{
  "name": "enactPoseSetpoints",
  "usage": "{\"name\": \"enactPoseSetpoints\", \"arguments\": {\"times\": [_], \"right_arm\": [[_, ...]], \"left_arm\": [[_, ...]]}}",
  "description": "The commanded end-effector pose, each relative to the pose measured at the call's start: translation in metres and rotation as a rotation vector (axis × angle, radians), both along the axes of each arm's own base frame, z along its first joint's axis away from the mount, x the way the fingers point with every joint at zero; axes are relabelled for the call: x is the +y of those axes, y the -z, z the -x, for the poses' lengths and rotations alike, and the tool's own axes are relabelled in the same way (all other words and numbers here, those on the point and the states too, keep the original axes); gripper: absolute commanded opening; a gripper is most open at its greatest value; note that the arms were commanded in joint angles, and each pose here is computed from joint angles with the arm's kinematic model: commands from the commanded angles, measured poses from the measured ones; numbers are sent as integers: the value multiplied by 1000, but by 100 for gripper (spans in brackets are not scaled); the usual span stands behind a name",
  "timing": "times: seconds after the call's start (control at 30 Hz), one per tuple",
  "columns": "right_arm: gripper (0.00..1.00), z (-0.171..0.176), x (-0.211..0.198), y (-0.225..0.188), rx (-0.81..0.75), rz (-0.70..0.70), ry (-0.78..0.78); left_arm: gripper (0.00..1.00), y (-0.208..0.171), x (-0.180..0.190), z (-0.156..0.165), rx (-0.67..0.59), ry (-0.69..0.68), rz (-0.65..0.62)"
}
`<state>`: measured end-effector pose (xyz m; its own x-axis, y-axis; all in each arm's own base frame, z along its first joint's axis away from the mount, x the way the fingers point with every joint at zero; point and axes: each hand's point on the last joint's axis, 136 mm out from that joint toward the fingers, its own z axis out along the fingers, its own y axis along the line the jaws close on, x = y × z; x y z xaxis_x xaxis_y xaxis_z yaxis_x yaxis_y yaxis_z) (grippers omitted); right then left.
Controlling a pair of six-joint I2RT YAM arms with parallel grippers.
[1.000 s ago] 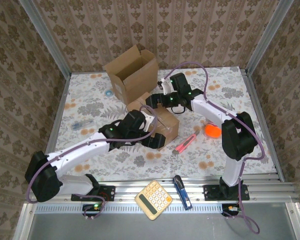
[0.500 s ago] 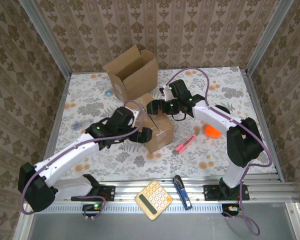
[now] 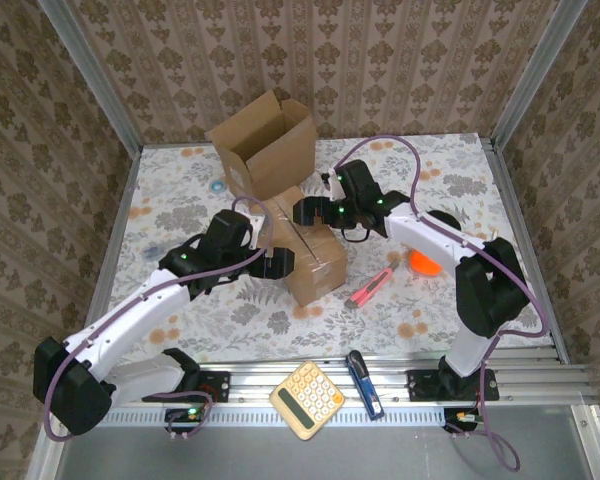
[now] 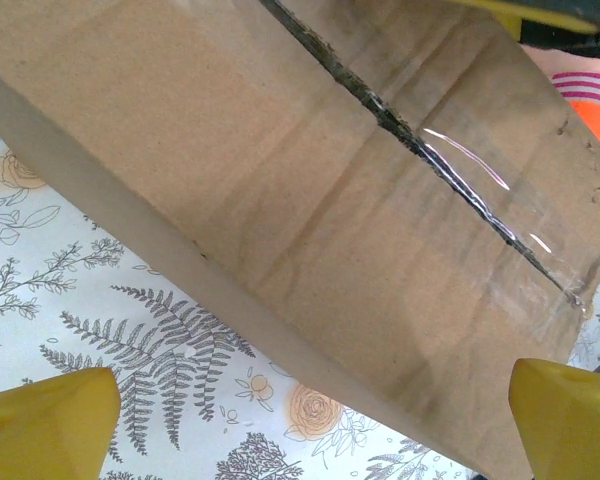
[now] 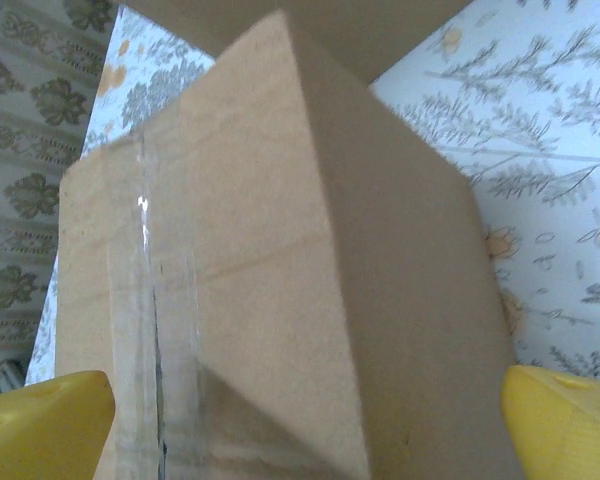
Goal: Unpack the express box
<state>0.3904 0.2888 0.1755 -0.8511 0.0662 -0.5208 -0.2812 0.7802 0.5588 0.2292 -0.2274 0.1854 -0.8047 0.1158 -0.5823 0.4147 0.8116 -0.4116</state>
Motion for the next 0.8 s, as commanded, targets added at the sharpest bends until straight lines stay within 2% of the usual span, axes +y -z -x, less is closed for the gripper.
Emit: {"name": "enactPoseSetpoints", "arguments": {"times": [0.0,0.1,0.23,0.4,0.6,0.67,0.77], "right_arm": [[100,-9,-18,-32,-87,49,100],[100,-7,-45,-50,-138,91,216],[100,11,-94,-52,-132,201,396],[99,59,-137,-22,-10,296,502],[95,113,-155,35,171,325,537],[94,125,-155,53,221,333,544],[92,136,-151,79,285,355,545]], "left_arm": [[100,-26,0,1,-65,24,40],[100,-41,6,1,-103,19,37],[100,-56,16,-1,-136,3,32],[100,-62,34,-8,-131,-52,24],[99,-53,53,-13,-85,-115,-4],[93,-45,59,-12,-54,-141,-19],[67,-29,66,-6,5,-154,-56]]}}
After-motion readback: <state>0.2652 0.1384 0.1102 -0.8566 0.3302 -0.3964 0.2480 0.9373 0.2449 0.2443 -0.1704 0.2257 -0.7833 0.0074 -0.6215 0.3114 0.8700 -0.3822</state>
